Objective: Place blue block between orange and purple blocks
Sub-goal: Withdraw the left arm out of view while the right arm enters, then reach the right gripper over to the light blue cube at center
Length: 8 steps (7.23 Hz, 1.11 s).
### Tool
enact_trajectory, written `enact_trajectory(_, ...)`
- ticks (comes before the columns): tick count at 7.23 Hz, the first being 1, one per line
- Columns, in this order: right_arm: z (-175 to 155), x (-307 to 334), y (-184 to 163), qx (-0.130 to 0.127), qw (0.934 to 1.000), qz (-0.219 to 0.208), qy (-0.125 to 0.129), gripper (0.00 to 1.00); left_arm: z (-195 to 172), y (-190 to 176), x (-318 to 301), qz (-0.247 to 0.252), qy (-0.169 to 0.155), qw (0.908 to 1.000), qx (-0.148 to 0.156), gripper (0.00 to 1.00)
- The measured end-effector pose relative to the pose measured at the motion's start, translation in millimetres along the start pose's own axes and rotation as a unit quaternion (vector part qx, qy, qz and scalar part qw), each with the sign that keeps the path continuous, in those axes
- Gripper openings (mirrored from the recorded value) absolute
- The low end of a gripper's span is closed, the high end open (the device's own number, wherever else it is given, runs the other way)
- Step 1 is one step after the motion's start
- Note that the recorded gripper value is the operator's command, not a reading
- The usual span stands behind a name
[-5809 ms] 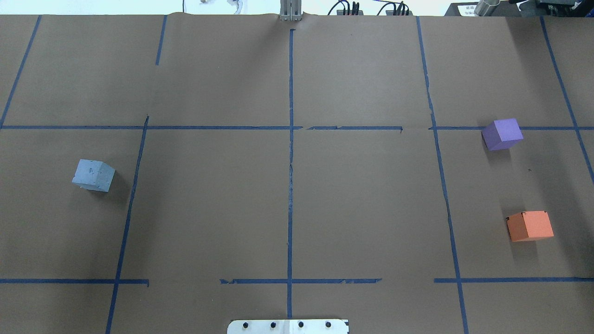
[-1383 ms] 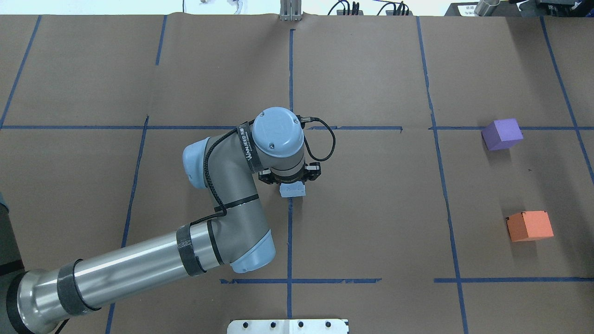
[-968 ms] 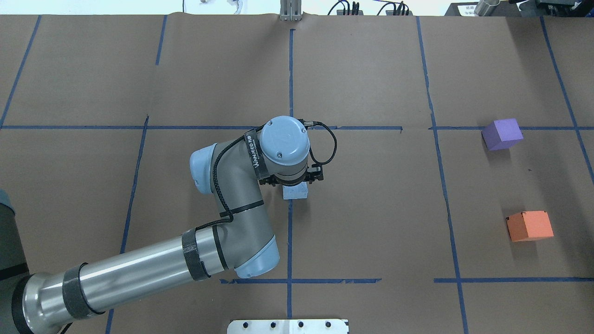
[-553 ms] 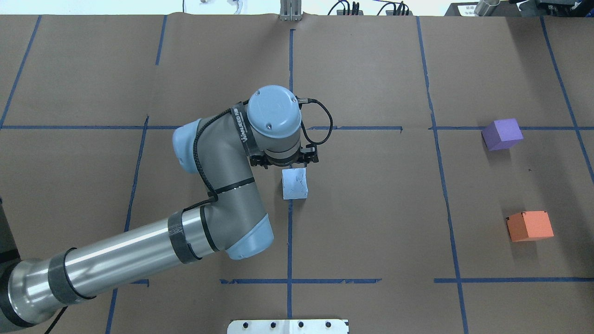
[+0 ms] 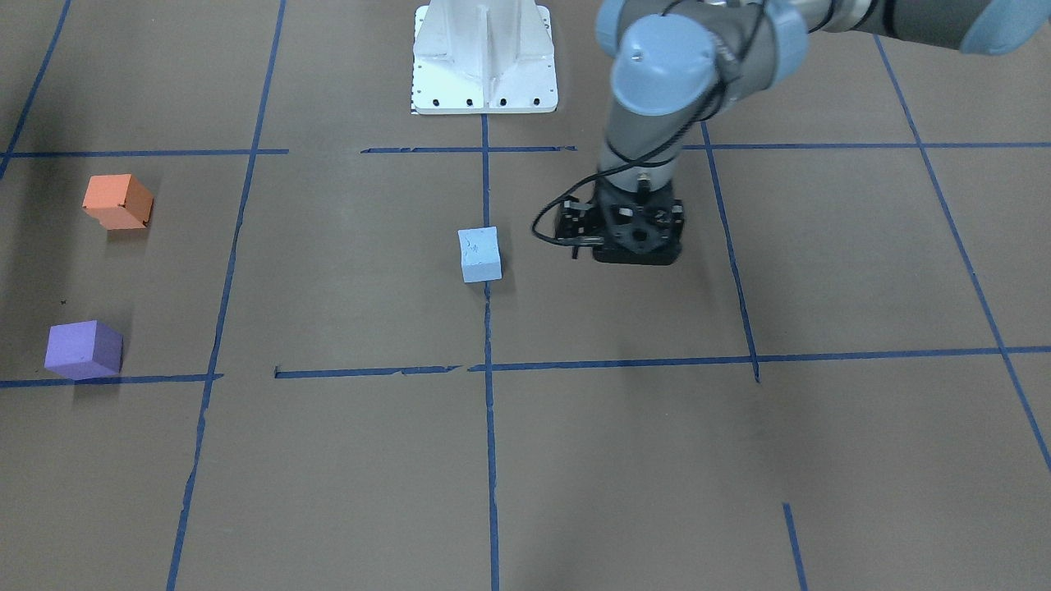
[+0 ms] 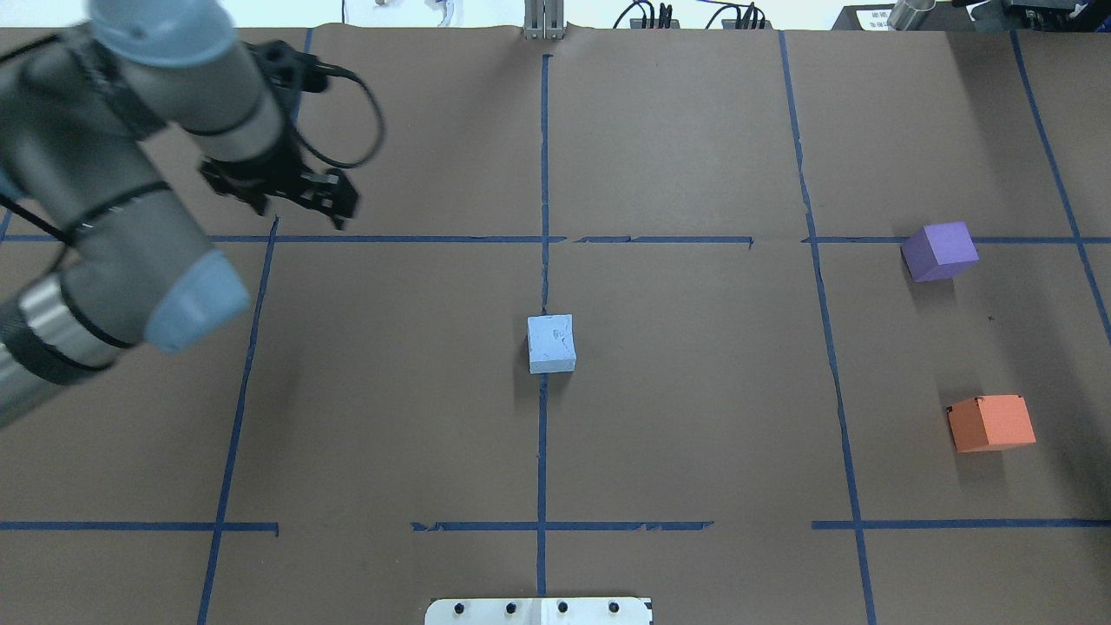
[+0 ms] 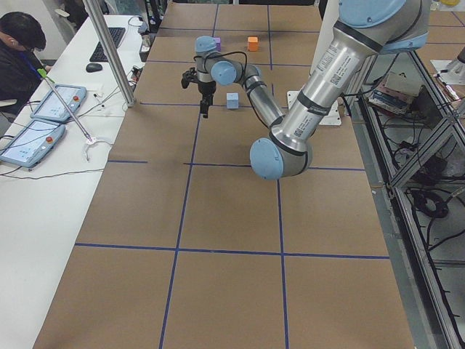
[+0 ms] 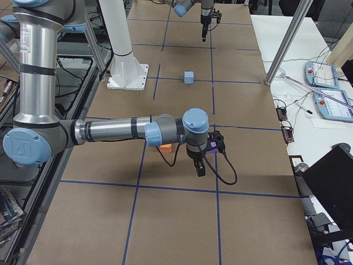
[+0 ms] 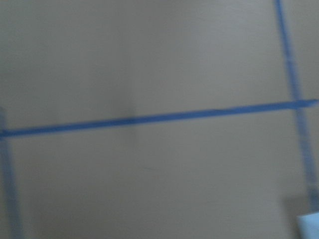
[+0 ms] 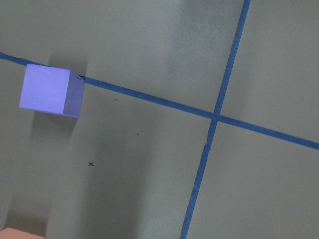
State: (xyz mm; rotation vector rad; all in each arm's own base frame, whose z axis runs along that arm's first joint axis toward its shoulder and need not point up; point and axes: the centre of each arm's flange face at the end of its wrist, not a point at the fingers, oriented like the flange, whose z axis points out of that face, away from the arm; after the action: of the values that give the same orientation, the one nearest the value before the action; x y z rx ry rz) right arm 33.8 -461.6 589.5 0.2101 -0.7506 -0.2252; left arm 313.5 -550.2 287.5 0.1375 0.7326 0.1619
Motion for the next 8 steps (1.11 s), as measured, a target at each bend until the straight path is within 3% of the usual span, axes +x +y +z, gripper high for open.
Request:
enact_trajectory(2,1.4,-7.4,-6.8,0.002,1.0000,-0.008,-0.005,1.00,-23.7,7.3,-190.2,0.047,-0.024,0.9986,-0.008,1.00)
enact_trajectory(4,5.1,-31.4,-28.6,0.002,0.9998,0.005,-0.017,1.00,-33.7,55.0,-348.2,0.044,0.002,0.9987,-0.026,1.00)
enact_trajectory(6,8.9,-80.3,-65.5,0.003,0.9993,0.020,-0.032,1.00,-26.5,129.0,-450.0,0.026,0.009,0.9991,-0.032,1.00)
enact_trajectory(8,18.7,-168.8,-115.5,-0.001,0.9982,0.025,-0.055,1.00,-22.5,177.2,-486.0,0.011,0.009,0.9996,-0.026,1.00)
